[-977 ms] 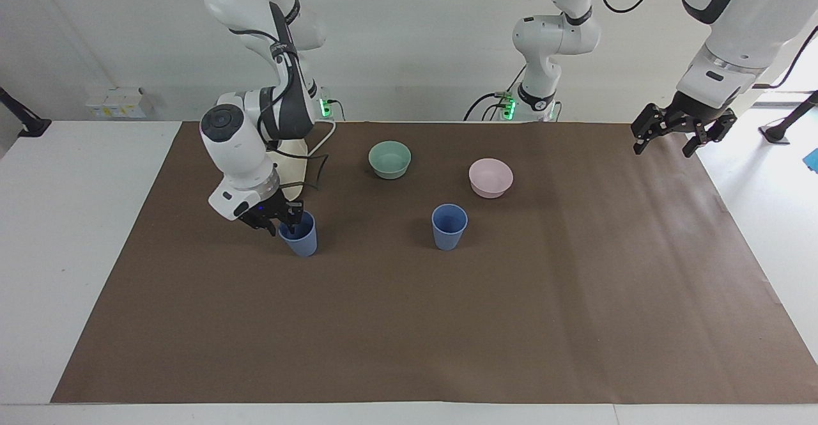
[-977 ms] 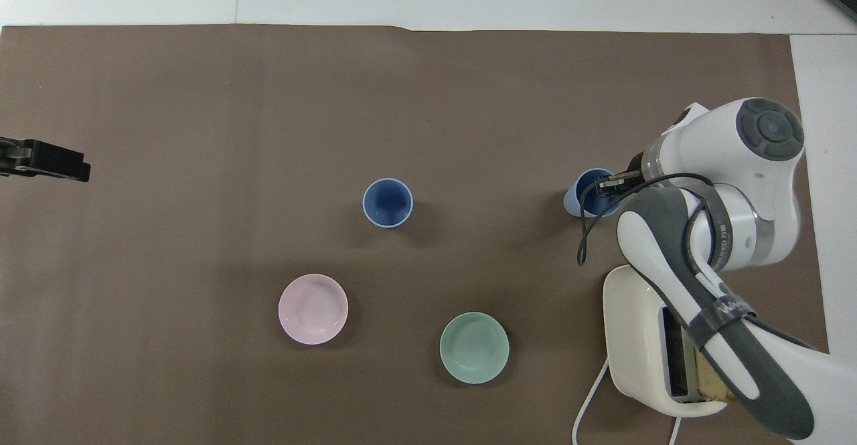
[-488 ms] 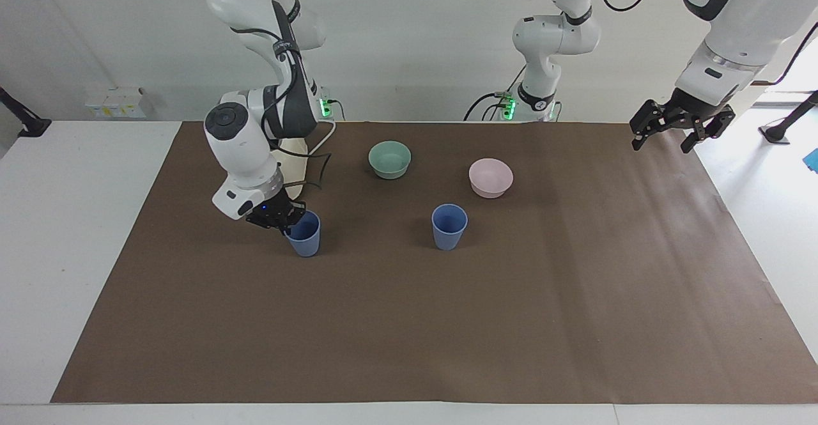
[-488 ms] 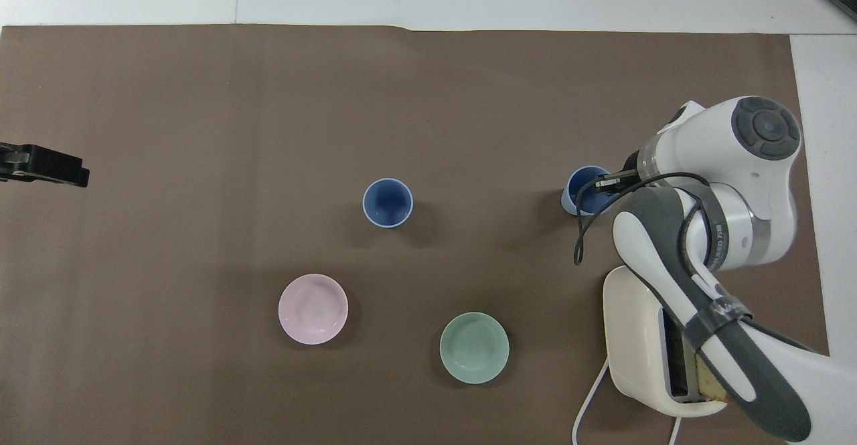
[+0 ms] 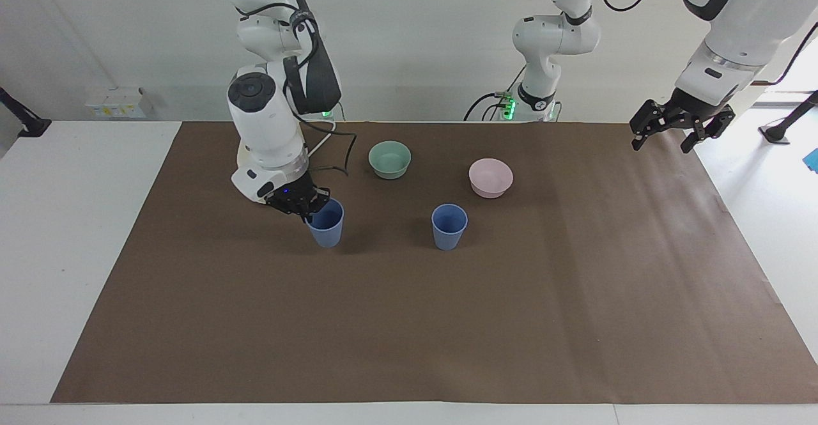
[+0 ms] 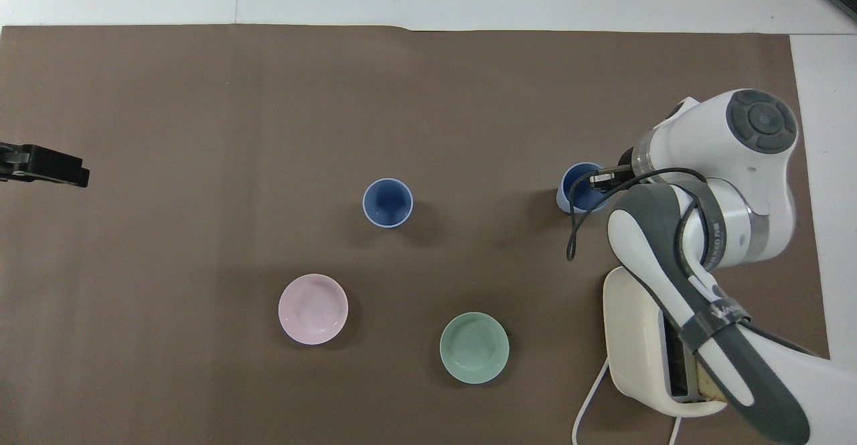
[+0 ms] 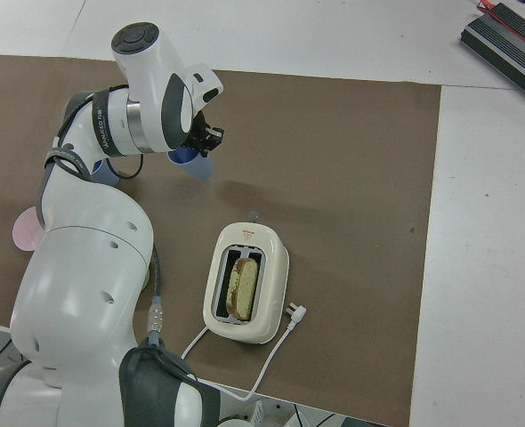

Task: Stack blue cups with both arms
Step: 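Carry the second blue cup with the right gripper over the first cup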

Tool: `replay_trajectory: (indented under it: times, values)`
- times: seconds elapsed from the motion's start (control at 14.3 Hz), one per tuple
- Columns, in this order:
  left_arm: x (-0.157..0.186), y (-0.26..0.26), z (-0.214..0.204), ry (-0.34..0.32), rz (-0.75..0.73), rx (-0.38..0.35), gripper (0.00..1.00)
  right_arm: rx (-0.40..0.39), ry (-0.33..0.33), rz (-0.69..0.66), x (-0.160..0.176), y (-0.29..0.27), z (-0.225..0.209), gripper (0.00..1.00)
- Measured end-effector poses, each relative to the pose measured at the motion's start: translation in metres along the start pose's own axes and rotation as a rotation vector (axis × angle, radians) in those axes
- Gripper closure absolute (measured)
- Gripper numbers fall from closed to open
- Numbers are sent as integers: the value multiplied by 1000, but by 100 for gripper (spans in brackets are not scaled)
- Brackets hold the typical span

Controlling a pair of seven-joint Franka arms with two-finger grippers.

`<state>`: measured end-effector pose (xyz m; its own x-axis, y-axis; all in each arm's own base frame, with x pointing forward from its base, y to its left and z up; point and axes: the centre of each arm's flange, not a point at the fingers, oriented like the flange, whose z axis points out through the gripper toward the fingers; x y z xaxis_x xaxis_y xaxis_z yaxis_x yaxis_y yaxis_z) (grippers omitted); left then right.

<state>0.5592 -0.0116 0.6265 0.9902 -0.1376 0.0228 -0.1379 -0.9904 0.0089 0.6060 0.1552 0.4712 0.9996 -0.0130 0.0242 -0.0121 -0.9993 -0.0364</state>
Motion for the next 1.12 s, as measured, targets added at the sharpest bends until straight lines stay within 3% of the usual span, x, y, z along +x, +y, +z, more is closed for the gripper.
replay_trajectory:
  times: [0.35,0.63,1.12]
  values:
    - [0,0,0,0,0,0,0,-7,9,65,-30,-116,-47,96]
    - [0,0,0,0,1,0,0,34,51,135,-39,-181,-70,96]
    - [0,1,0,0,2,0,0,58,53,141,-44,-230,-38,96]
